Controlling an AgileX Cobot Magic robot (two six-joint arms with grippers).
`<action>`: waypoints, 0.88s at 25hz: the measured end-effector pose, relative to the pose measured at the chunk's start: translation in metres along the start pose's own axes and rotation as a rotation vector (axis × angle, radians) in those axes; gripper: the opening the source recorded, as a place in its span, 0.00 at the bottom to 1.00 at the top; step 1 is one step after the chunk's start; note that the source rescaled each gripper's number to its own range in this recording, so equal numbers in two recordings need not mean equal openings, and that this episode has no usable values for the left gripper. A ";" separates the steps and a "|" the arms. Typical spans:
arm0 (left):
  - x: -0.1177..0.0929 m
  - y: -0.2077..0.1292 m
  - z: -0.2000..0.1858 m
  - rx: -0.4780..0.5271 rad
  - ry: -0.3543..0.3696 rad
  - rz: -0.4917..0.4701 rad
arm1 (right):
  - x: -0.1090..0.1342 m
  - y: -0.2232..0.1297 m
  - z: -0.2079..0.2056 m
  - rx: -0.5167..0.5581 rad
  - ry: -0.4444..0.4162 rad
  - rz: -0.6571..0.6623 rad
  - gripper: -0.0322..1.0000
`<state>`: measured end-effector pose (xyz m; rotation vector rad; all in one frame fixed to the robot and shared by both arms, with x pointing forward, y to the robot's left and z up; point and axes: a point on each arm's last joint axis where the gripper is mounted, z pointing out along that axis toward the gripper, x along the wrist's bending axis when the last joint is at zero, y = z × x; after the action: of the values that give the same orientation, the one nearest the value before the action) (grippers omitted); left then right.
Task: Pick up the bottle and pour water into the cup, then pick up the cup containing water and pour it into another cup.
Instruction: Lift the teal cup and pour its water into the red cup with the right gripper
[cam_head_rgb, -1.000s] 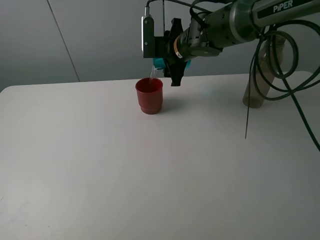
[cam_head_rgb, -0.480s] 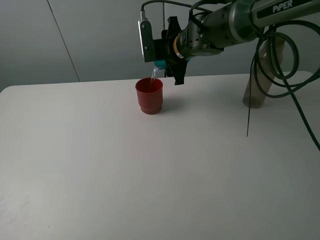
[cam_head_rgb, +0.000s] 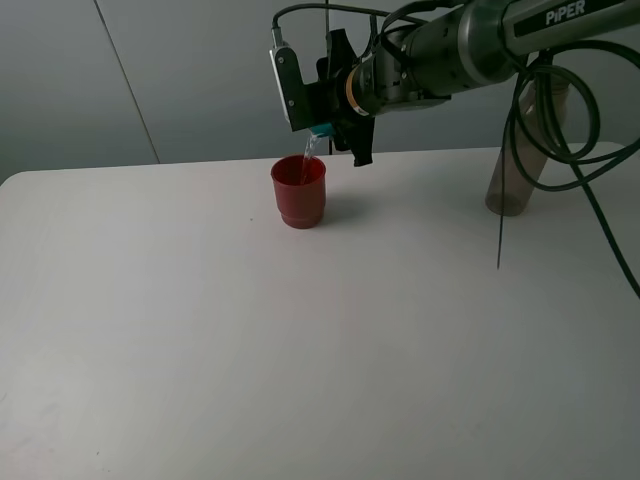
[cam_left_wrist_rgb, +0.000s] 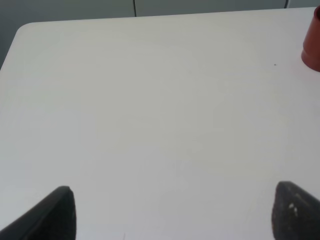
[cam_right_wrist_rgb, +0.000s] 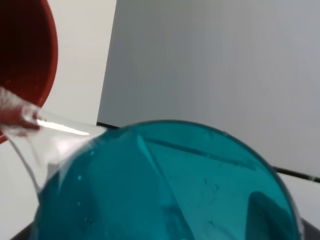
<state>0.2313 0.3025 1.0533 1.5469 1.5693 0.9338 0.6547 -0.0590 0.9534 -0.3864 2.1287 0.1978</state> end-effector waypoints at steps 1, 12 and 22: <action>0.000 0.000 0.000 0.000 0.000 0.000 | 0.000 0.000 0.000 -0.005 -0.003 -0.011 0.15; 0.000 0.000 0.000 0.000 0.000 0.000 | -0.002 0.003 0.000 -0.037 -0.025 -0.160 0.15; 0.000 0.000 0.000 0.000 0.000 0.000 | -0.003 0.006 0.000 -0.061 -0.036 -0.317 0.15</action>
<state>0.2313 0.3025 1.0533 1.5469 1.5693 0.9338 0.6539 -0.0531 0.9557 -0.7421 1.9981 0.0854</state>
